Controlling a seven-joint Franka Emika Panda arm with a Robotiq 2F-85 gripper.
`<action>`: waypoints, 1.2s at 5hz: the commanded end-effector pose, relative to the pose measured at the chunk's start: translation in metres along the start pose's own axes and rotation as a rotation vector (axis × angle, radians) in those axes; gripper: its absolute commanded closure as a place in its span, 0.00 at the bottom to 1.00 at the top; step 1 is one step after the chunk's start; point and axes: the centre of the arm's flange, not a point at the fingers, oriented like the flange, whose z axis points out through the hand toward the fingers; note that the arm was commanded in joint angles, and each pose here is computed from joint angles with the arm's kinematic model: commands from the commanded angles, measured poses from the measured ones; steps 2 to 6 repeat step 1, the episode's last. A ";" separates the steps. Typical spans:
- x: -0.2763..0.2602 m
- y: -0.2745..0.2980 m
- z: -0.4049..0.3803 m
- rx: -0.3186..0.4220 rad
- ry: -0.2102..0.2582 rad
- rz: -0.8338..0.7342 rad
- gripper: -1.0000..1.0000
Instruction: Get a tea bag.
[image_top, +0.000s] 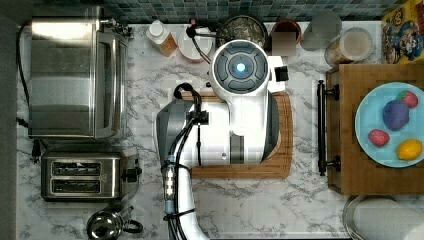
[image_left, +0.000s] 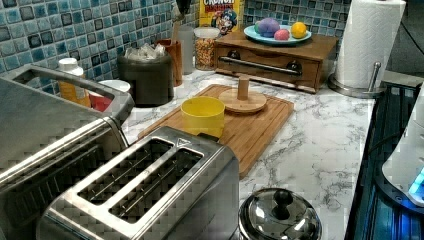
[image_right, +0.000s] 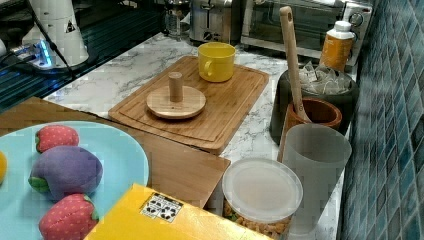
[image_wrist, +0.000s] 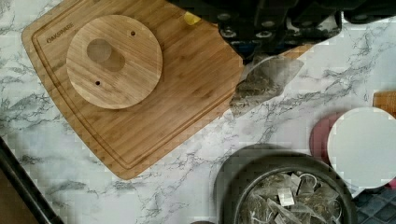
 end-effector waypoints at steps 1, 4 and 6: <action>-0.025 -0.013 -0.031 0.056 0.020 -0.147 1.00; -0.025 -0.013 -0.031 0.056 0.020 -0.147 1.00; -0.025 -0.013 -0.031 0.056 0.020 -0.147 1.00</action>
